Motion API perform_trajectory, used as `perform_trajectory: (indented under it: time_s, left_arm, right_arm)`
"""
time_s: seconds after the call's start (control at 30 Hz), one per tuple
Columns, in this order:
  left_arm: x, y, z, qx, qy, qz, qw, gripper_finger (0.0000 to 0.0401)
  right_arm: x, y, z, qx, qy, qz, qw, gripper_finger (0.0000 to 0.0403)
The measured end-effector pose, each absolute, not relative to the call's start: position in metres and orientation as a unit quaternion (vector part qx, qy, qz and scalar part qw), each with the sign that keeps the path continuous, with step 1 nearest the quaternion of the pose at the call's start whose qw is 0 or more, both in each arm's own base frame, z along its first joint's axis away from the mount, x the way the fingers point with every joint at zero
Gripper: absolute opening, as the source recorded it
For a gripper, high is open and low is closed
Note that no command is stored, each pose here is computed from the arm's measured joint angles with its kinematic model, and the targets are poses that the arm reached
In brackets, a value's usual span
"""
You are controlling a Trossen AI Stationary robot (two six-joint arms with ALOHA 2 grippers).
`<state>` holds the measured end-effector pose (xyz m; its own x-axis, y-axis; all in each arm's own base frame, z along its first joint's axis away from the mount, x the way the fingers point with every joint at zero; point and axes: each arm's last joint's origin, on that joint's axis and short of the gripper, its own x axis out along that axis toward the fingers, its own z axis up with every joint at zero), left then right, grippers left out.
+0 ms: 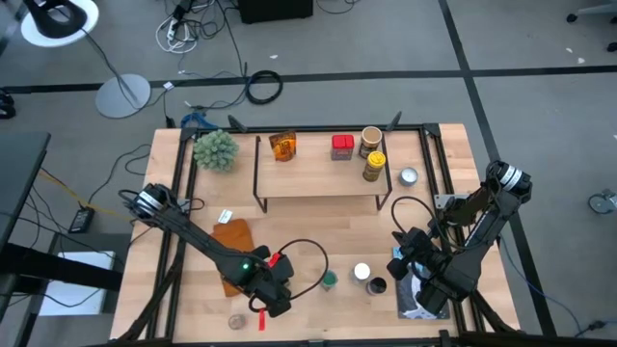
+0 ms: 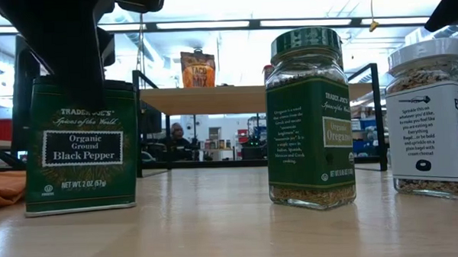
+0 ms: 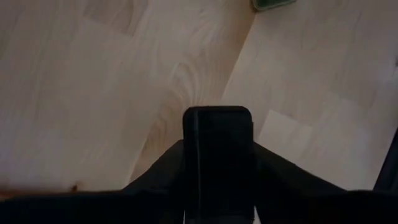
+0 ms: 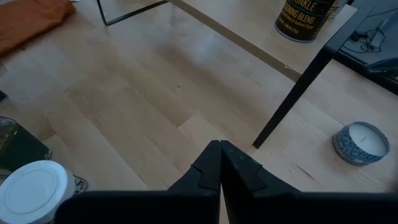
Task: Shelf spices
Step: Put the black seasoning can on the shelf
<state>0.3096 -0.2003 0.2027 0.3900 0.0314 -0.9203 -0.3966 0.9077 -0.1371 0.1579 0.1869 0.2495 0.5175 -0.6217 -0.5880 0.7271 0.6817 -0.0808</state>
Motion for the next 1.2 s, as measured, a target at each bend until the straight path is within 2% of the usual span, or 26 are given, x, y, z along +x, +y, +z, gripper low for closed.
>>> perform_trajectory:
  time_s: [0.07,0.3,0.53,0.9,1.2]
  left_arm:
    - [0.311,-0.199,0.203,-0.167,0.539,0.127,0.816,0.0120]
    - [0.321,-0.191,0.213,-0.146,0.532,0.110,0.827,0.0120]
    - [0.343,-0.165,0.269,-0.067,0.533,0.076,0.840,0.0128]
    - [0.373,-0.066,0.380,0.034,0.445,0.075,0.892,0.0126]
    - [0.385,0.024,0.397,0.040,0.401,0.048,0.914,0.0126]
  right_arm:
    - [0.158,0.187,0.250,0.088,0.300,-0.389,0.867,0.0008]
    - [0.158,0.187,0.250,0.088,0.300,-0.389,0.867,0.0003]
    - [0.158,0.187,0.250,0.086,0.301,-0.388,0.867,0.0007]
    - [0.158,0.187,0.250,0.080,0.303,-0.386,0.867,0.0003]
    - [0.158,0.187,0.250,0.076,0.305,-0.385,0.868,0.0003]
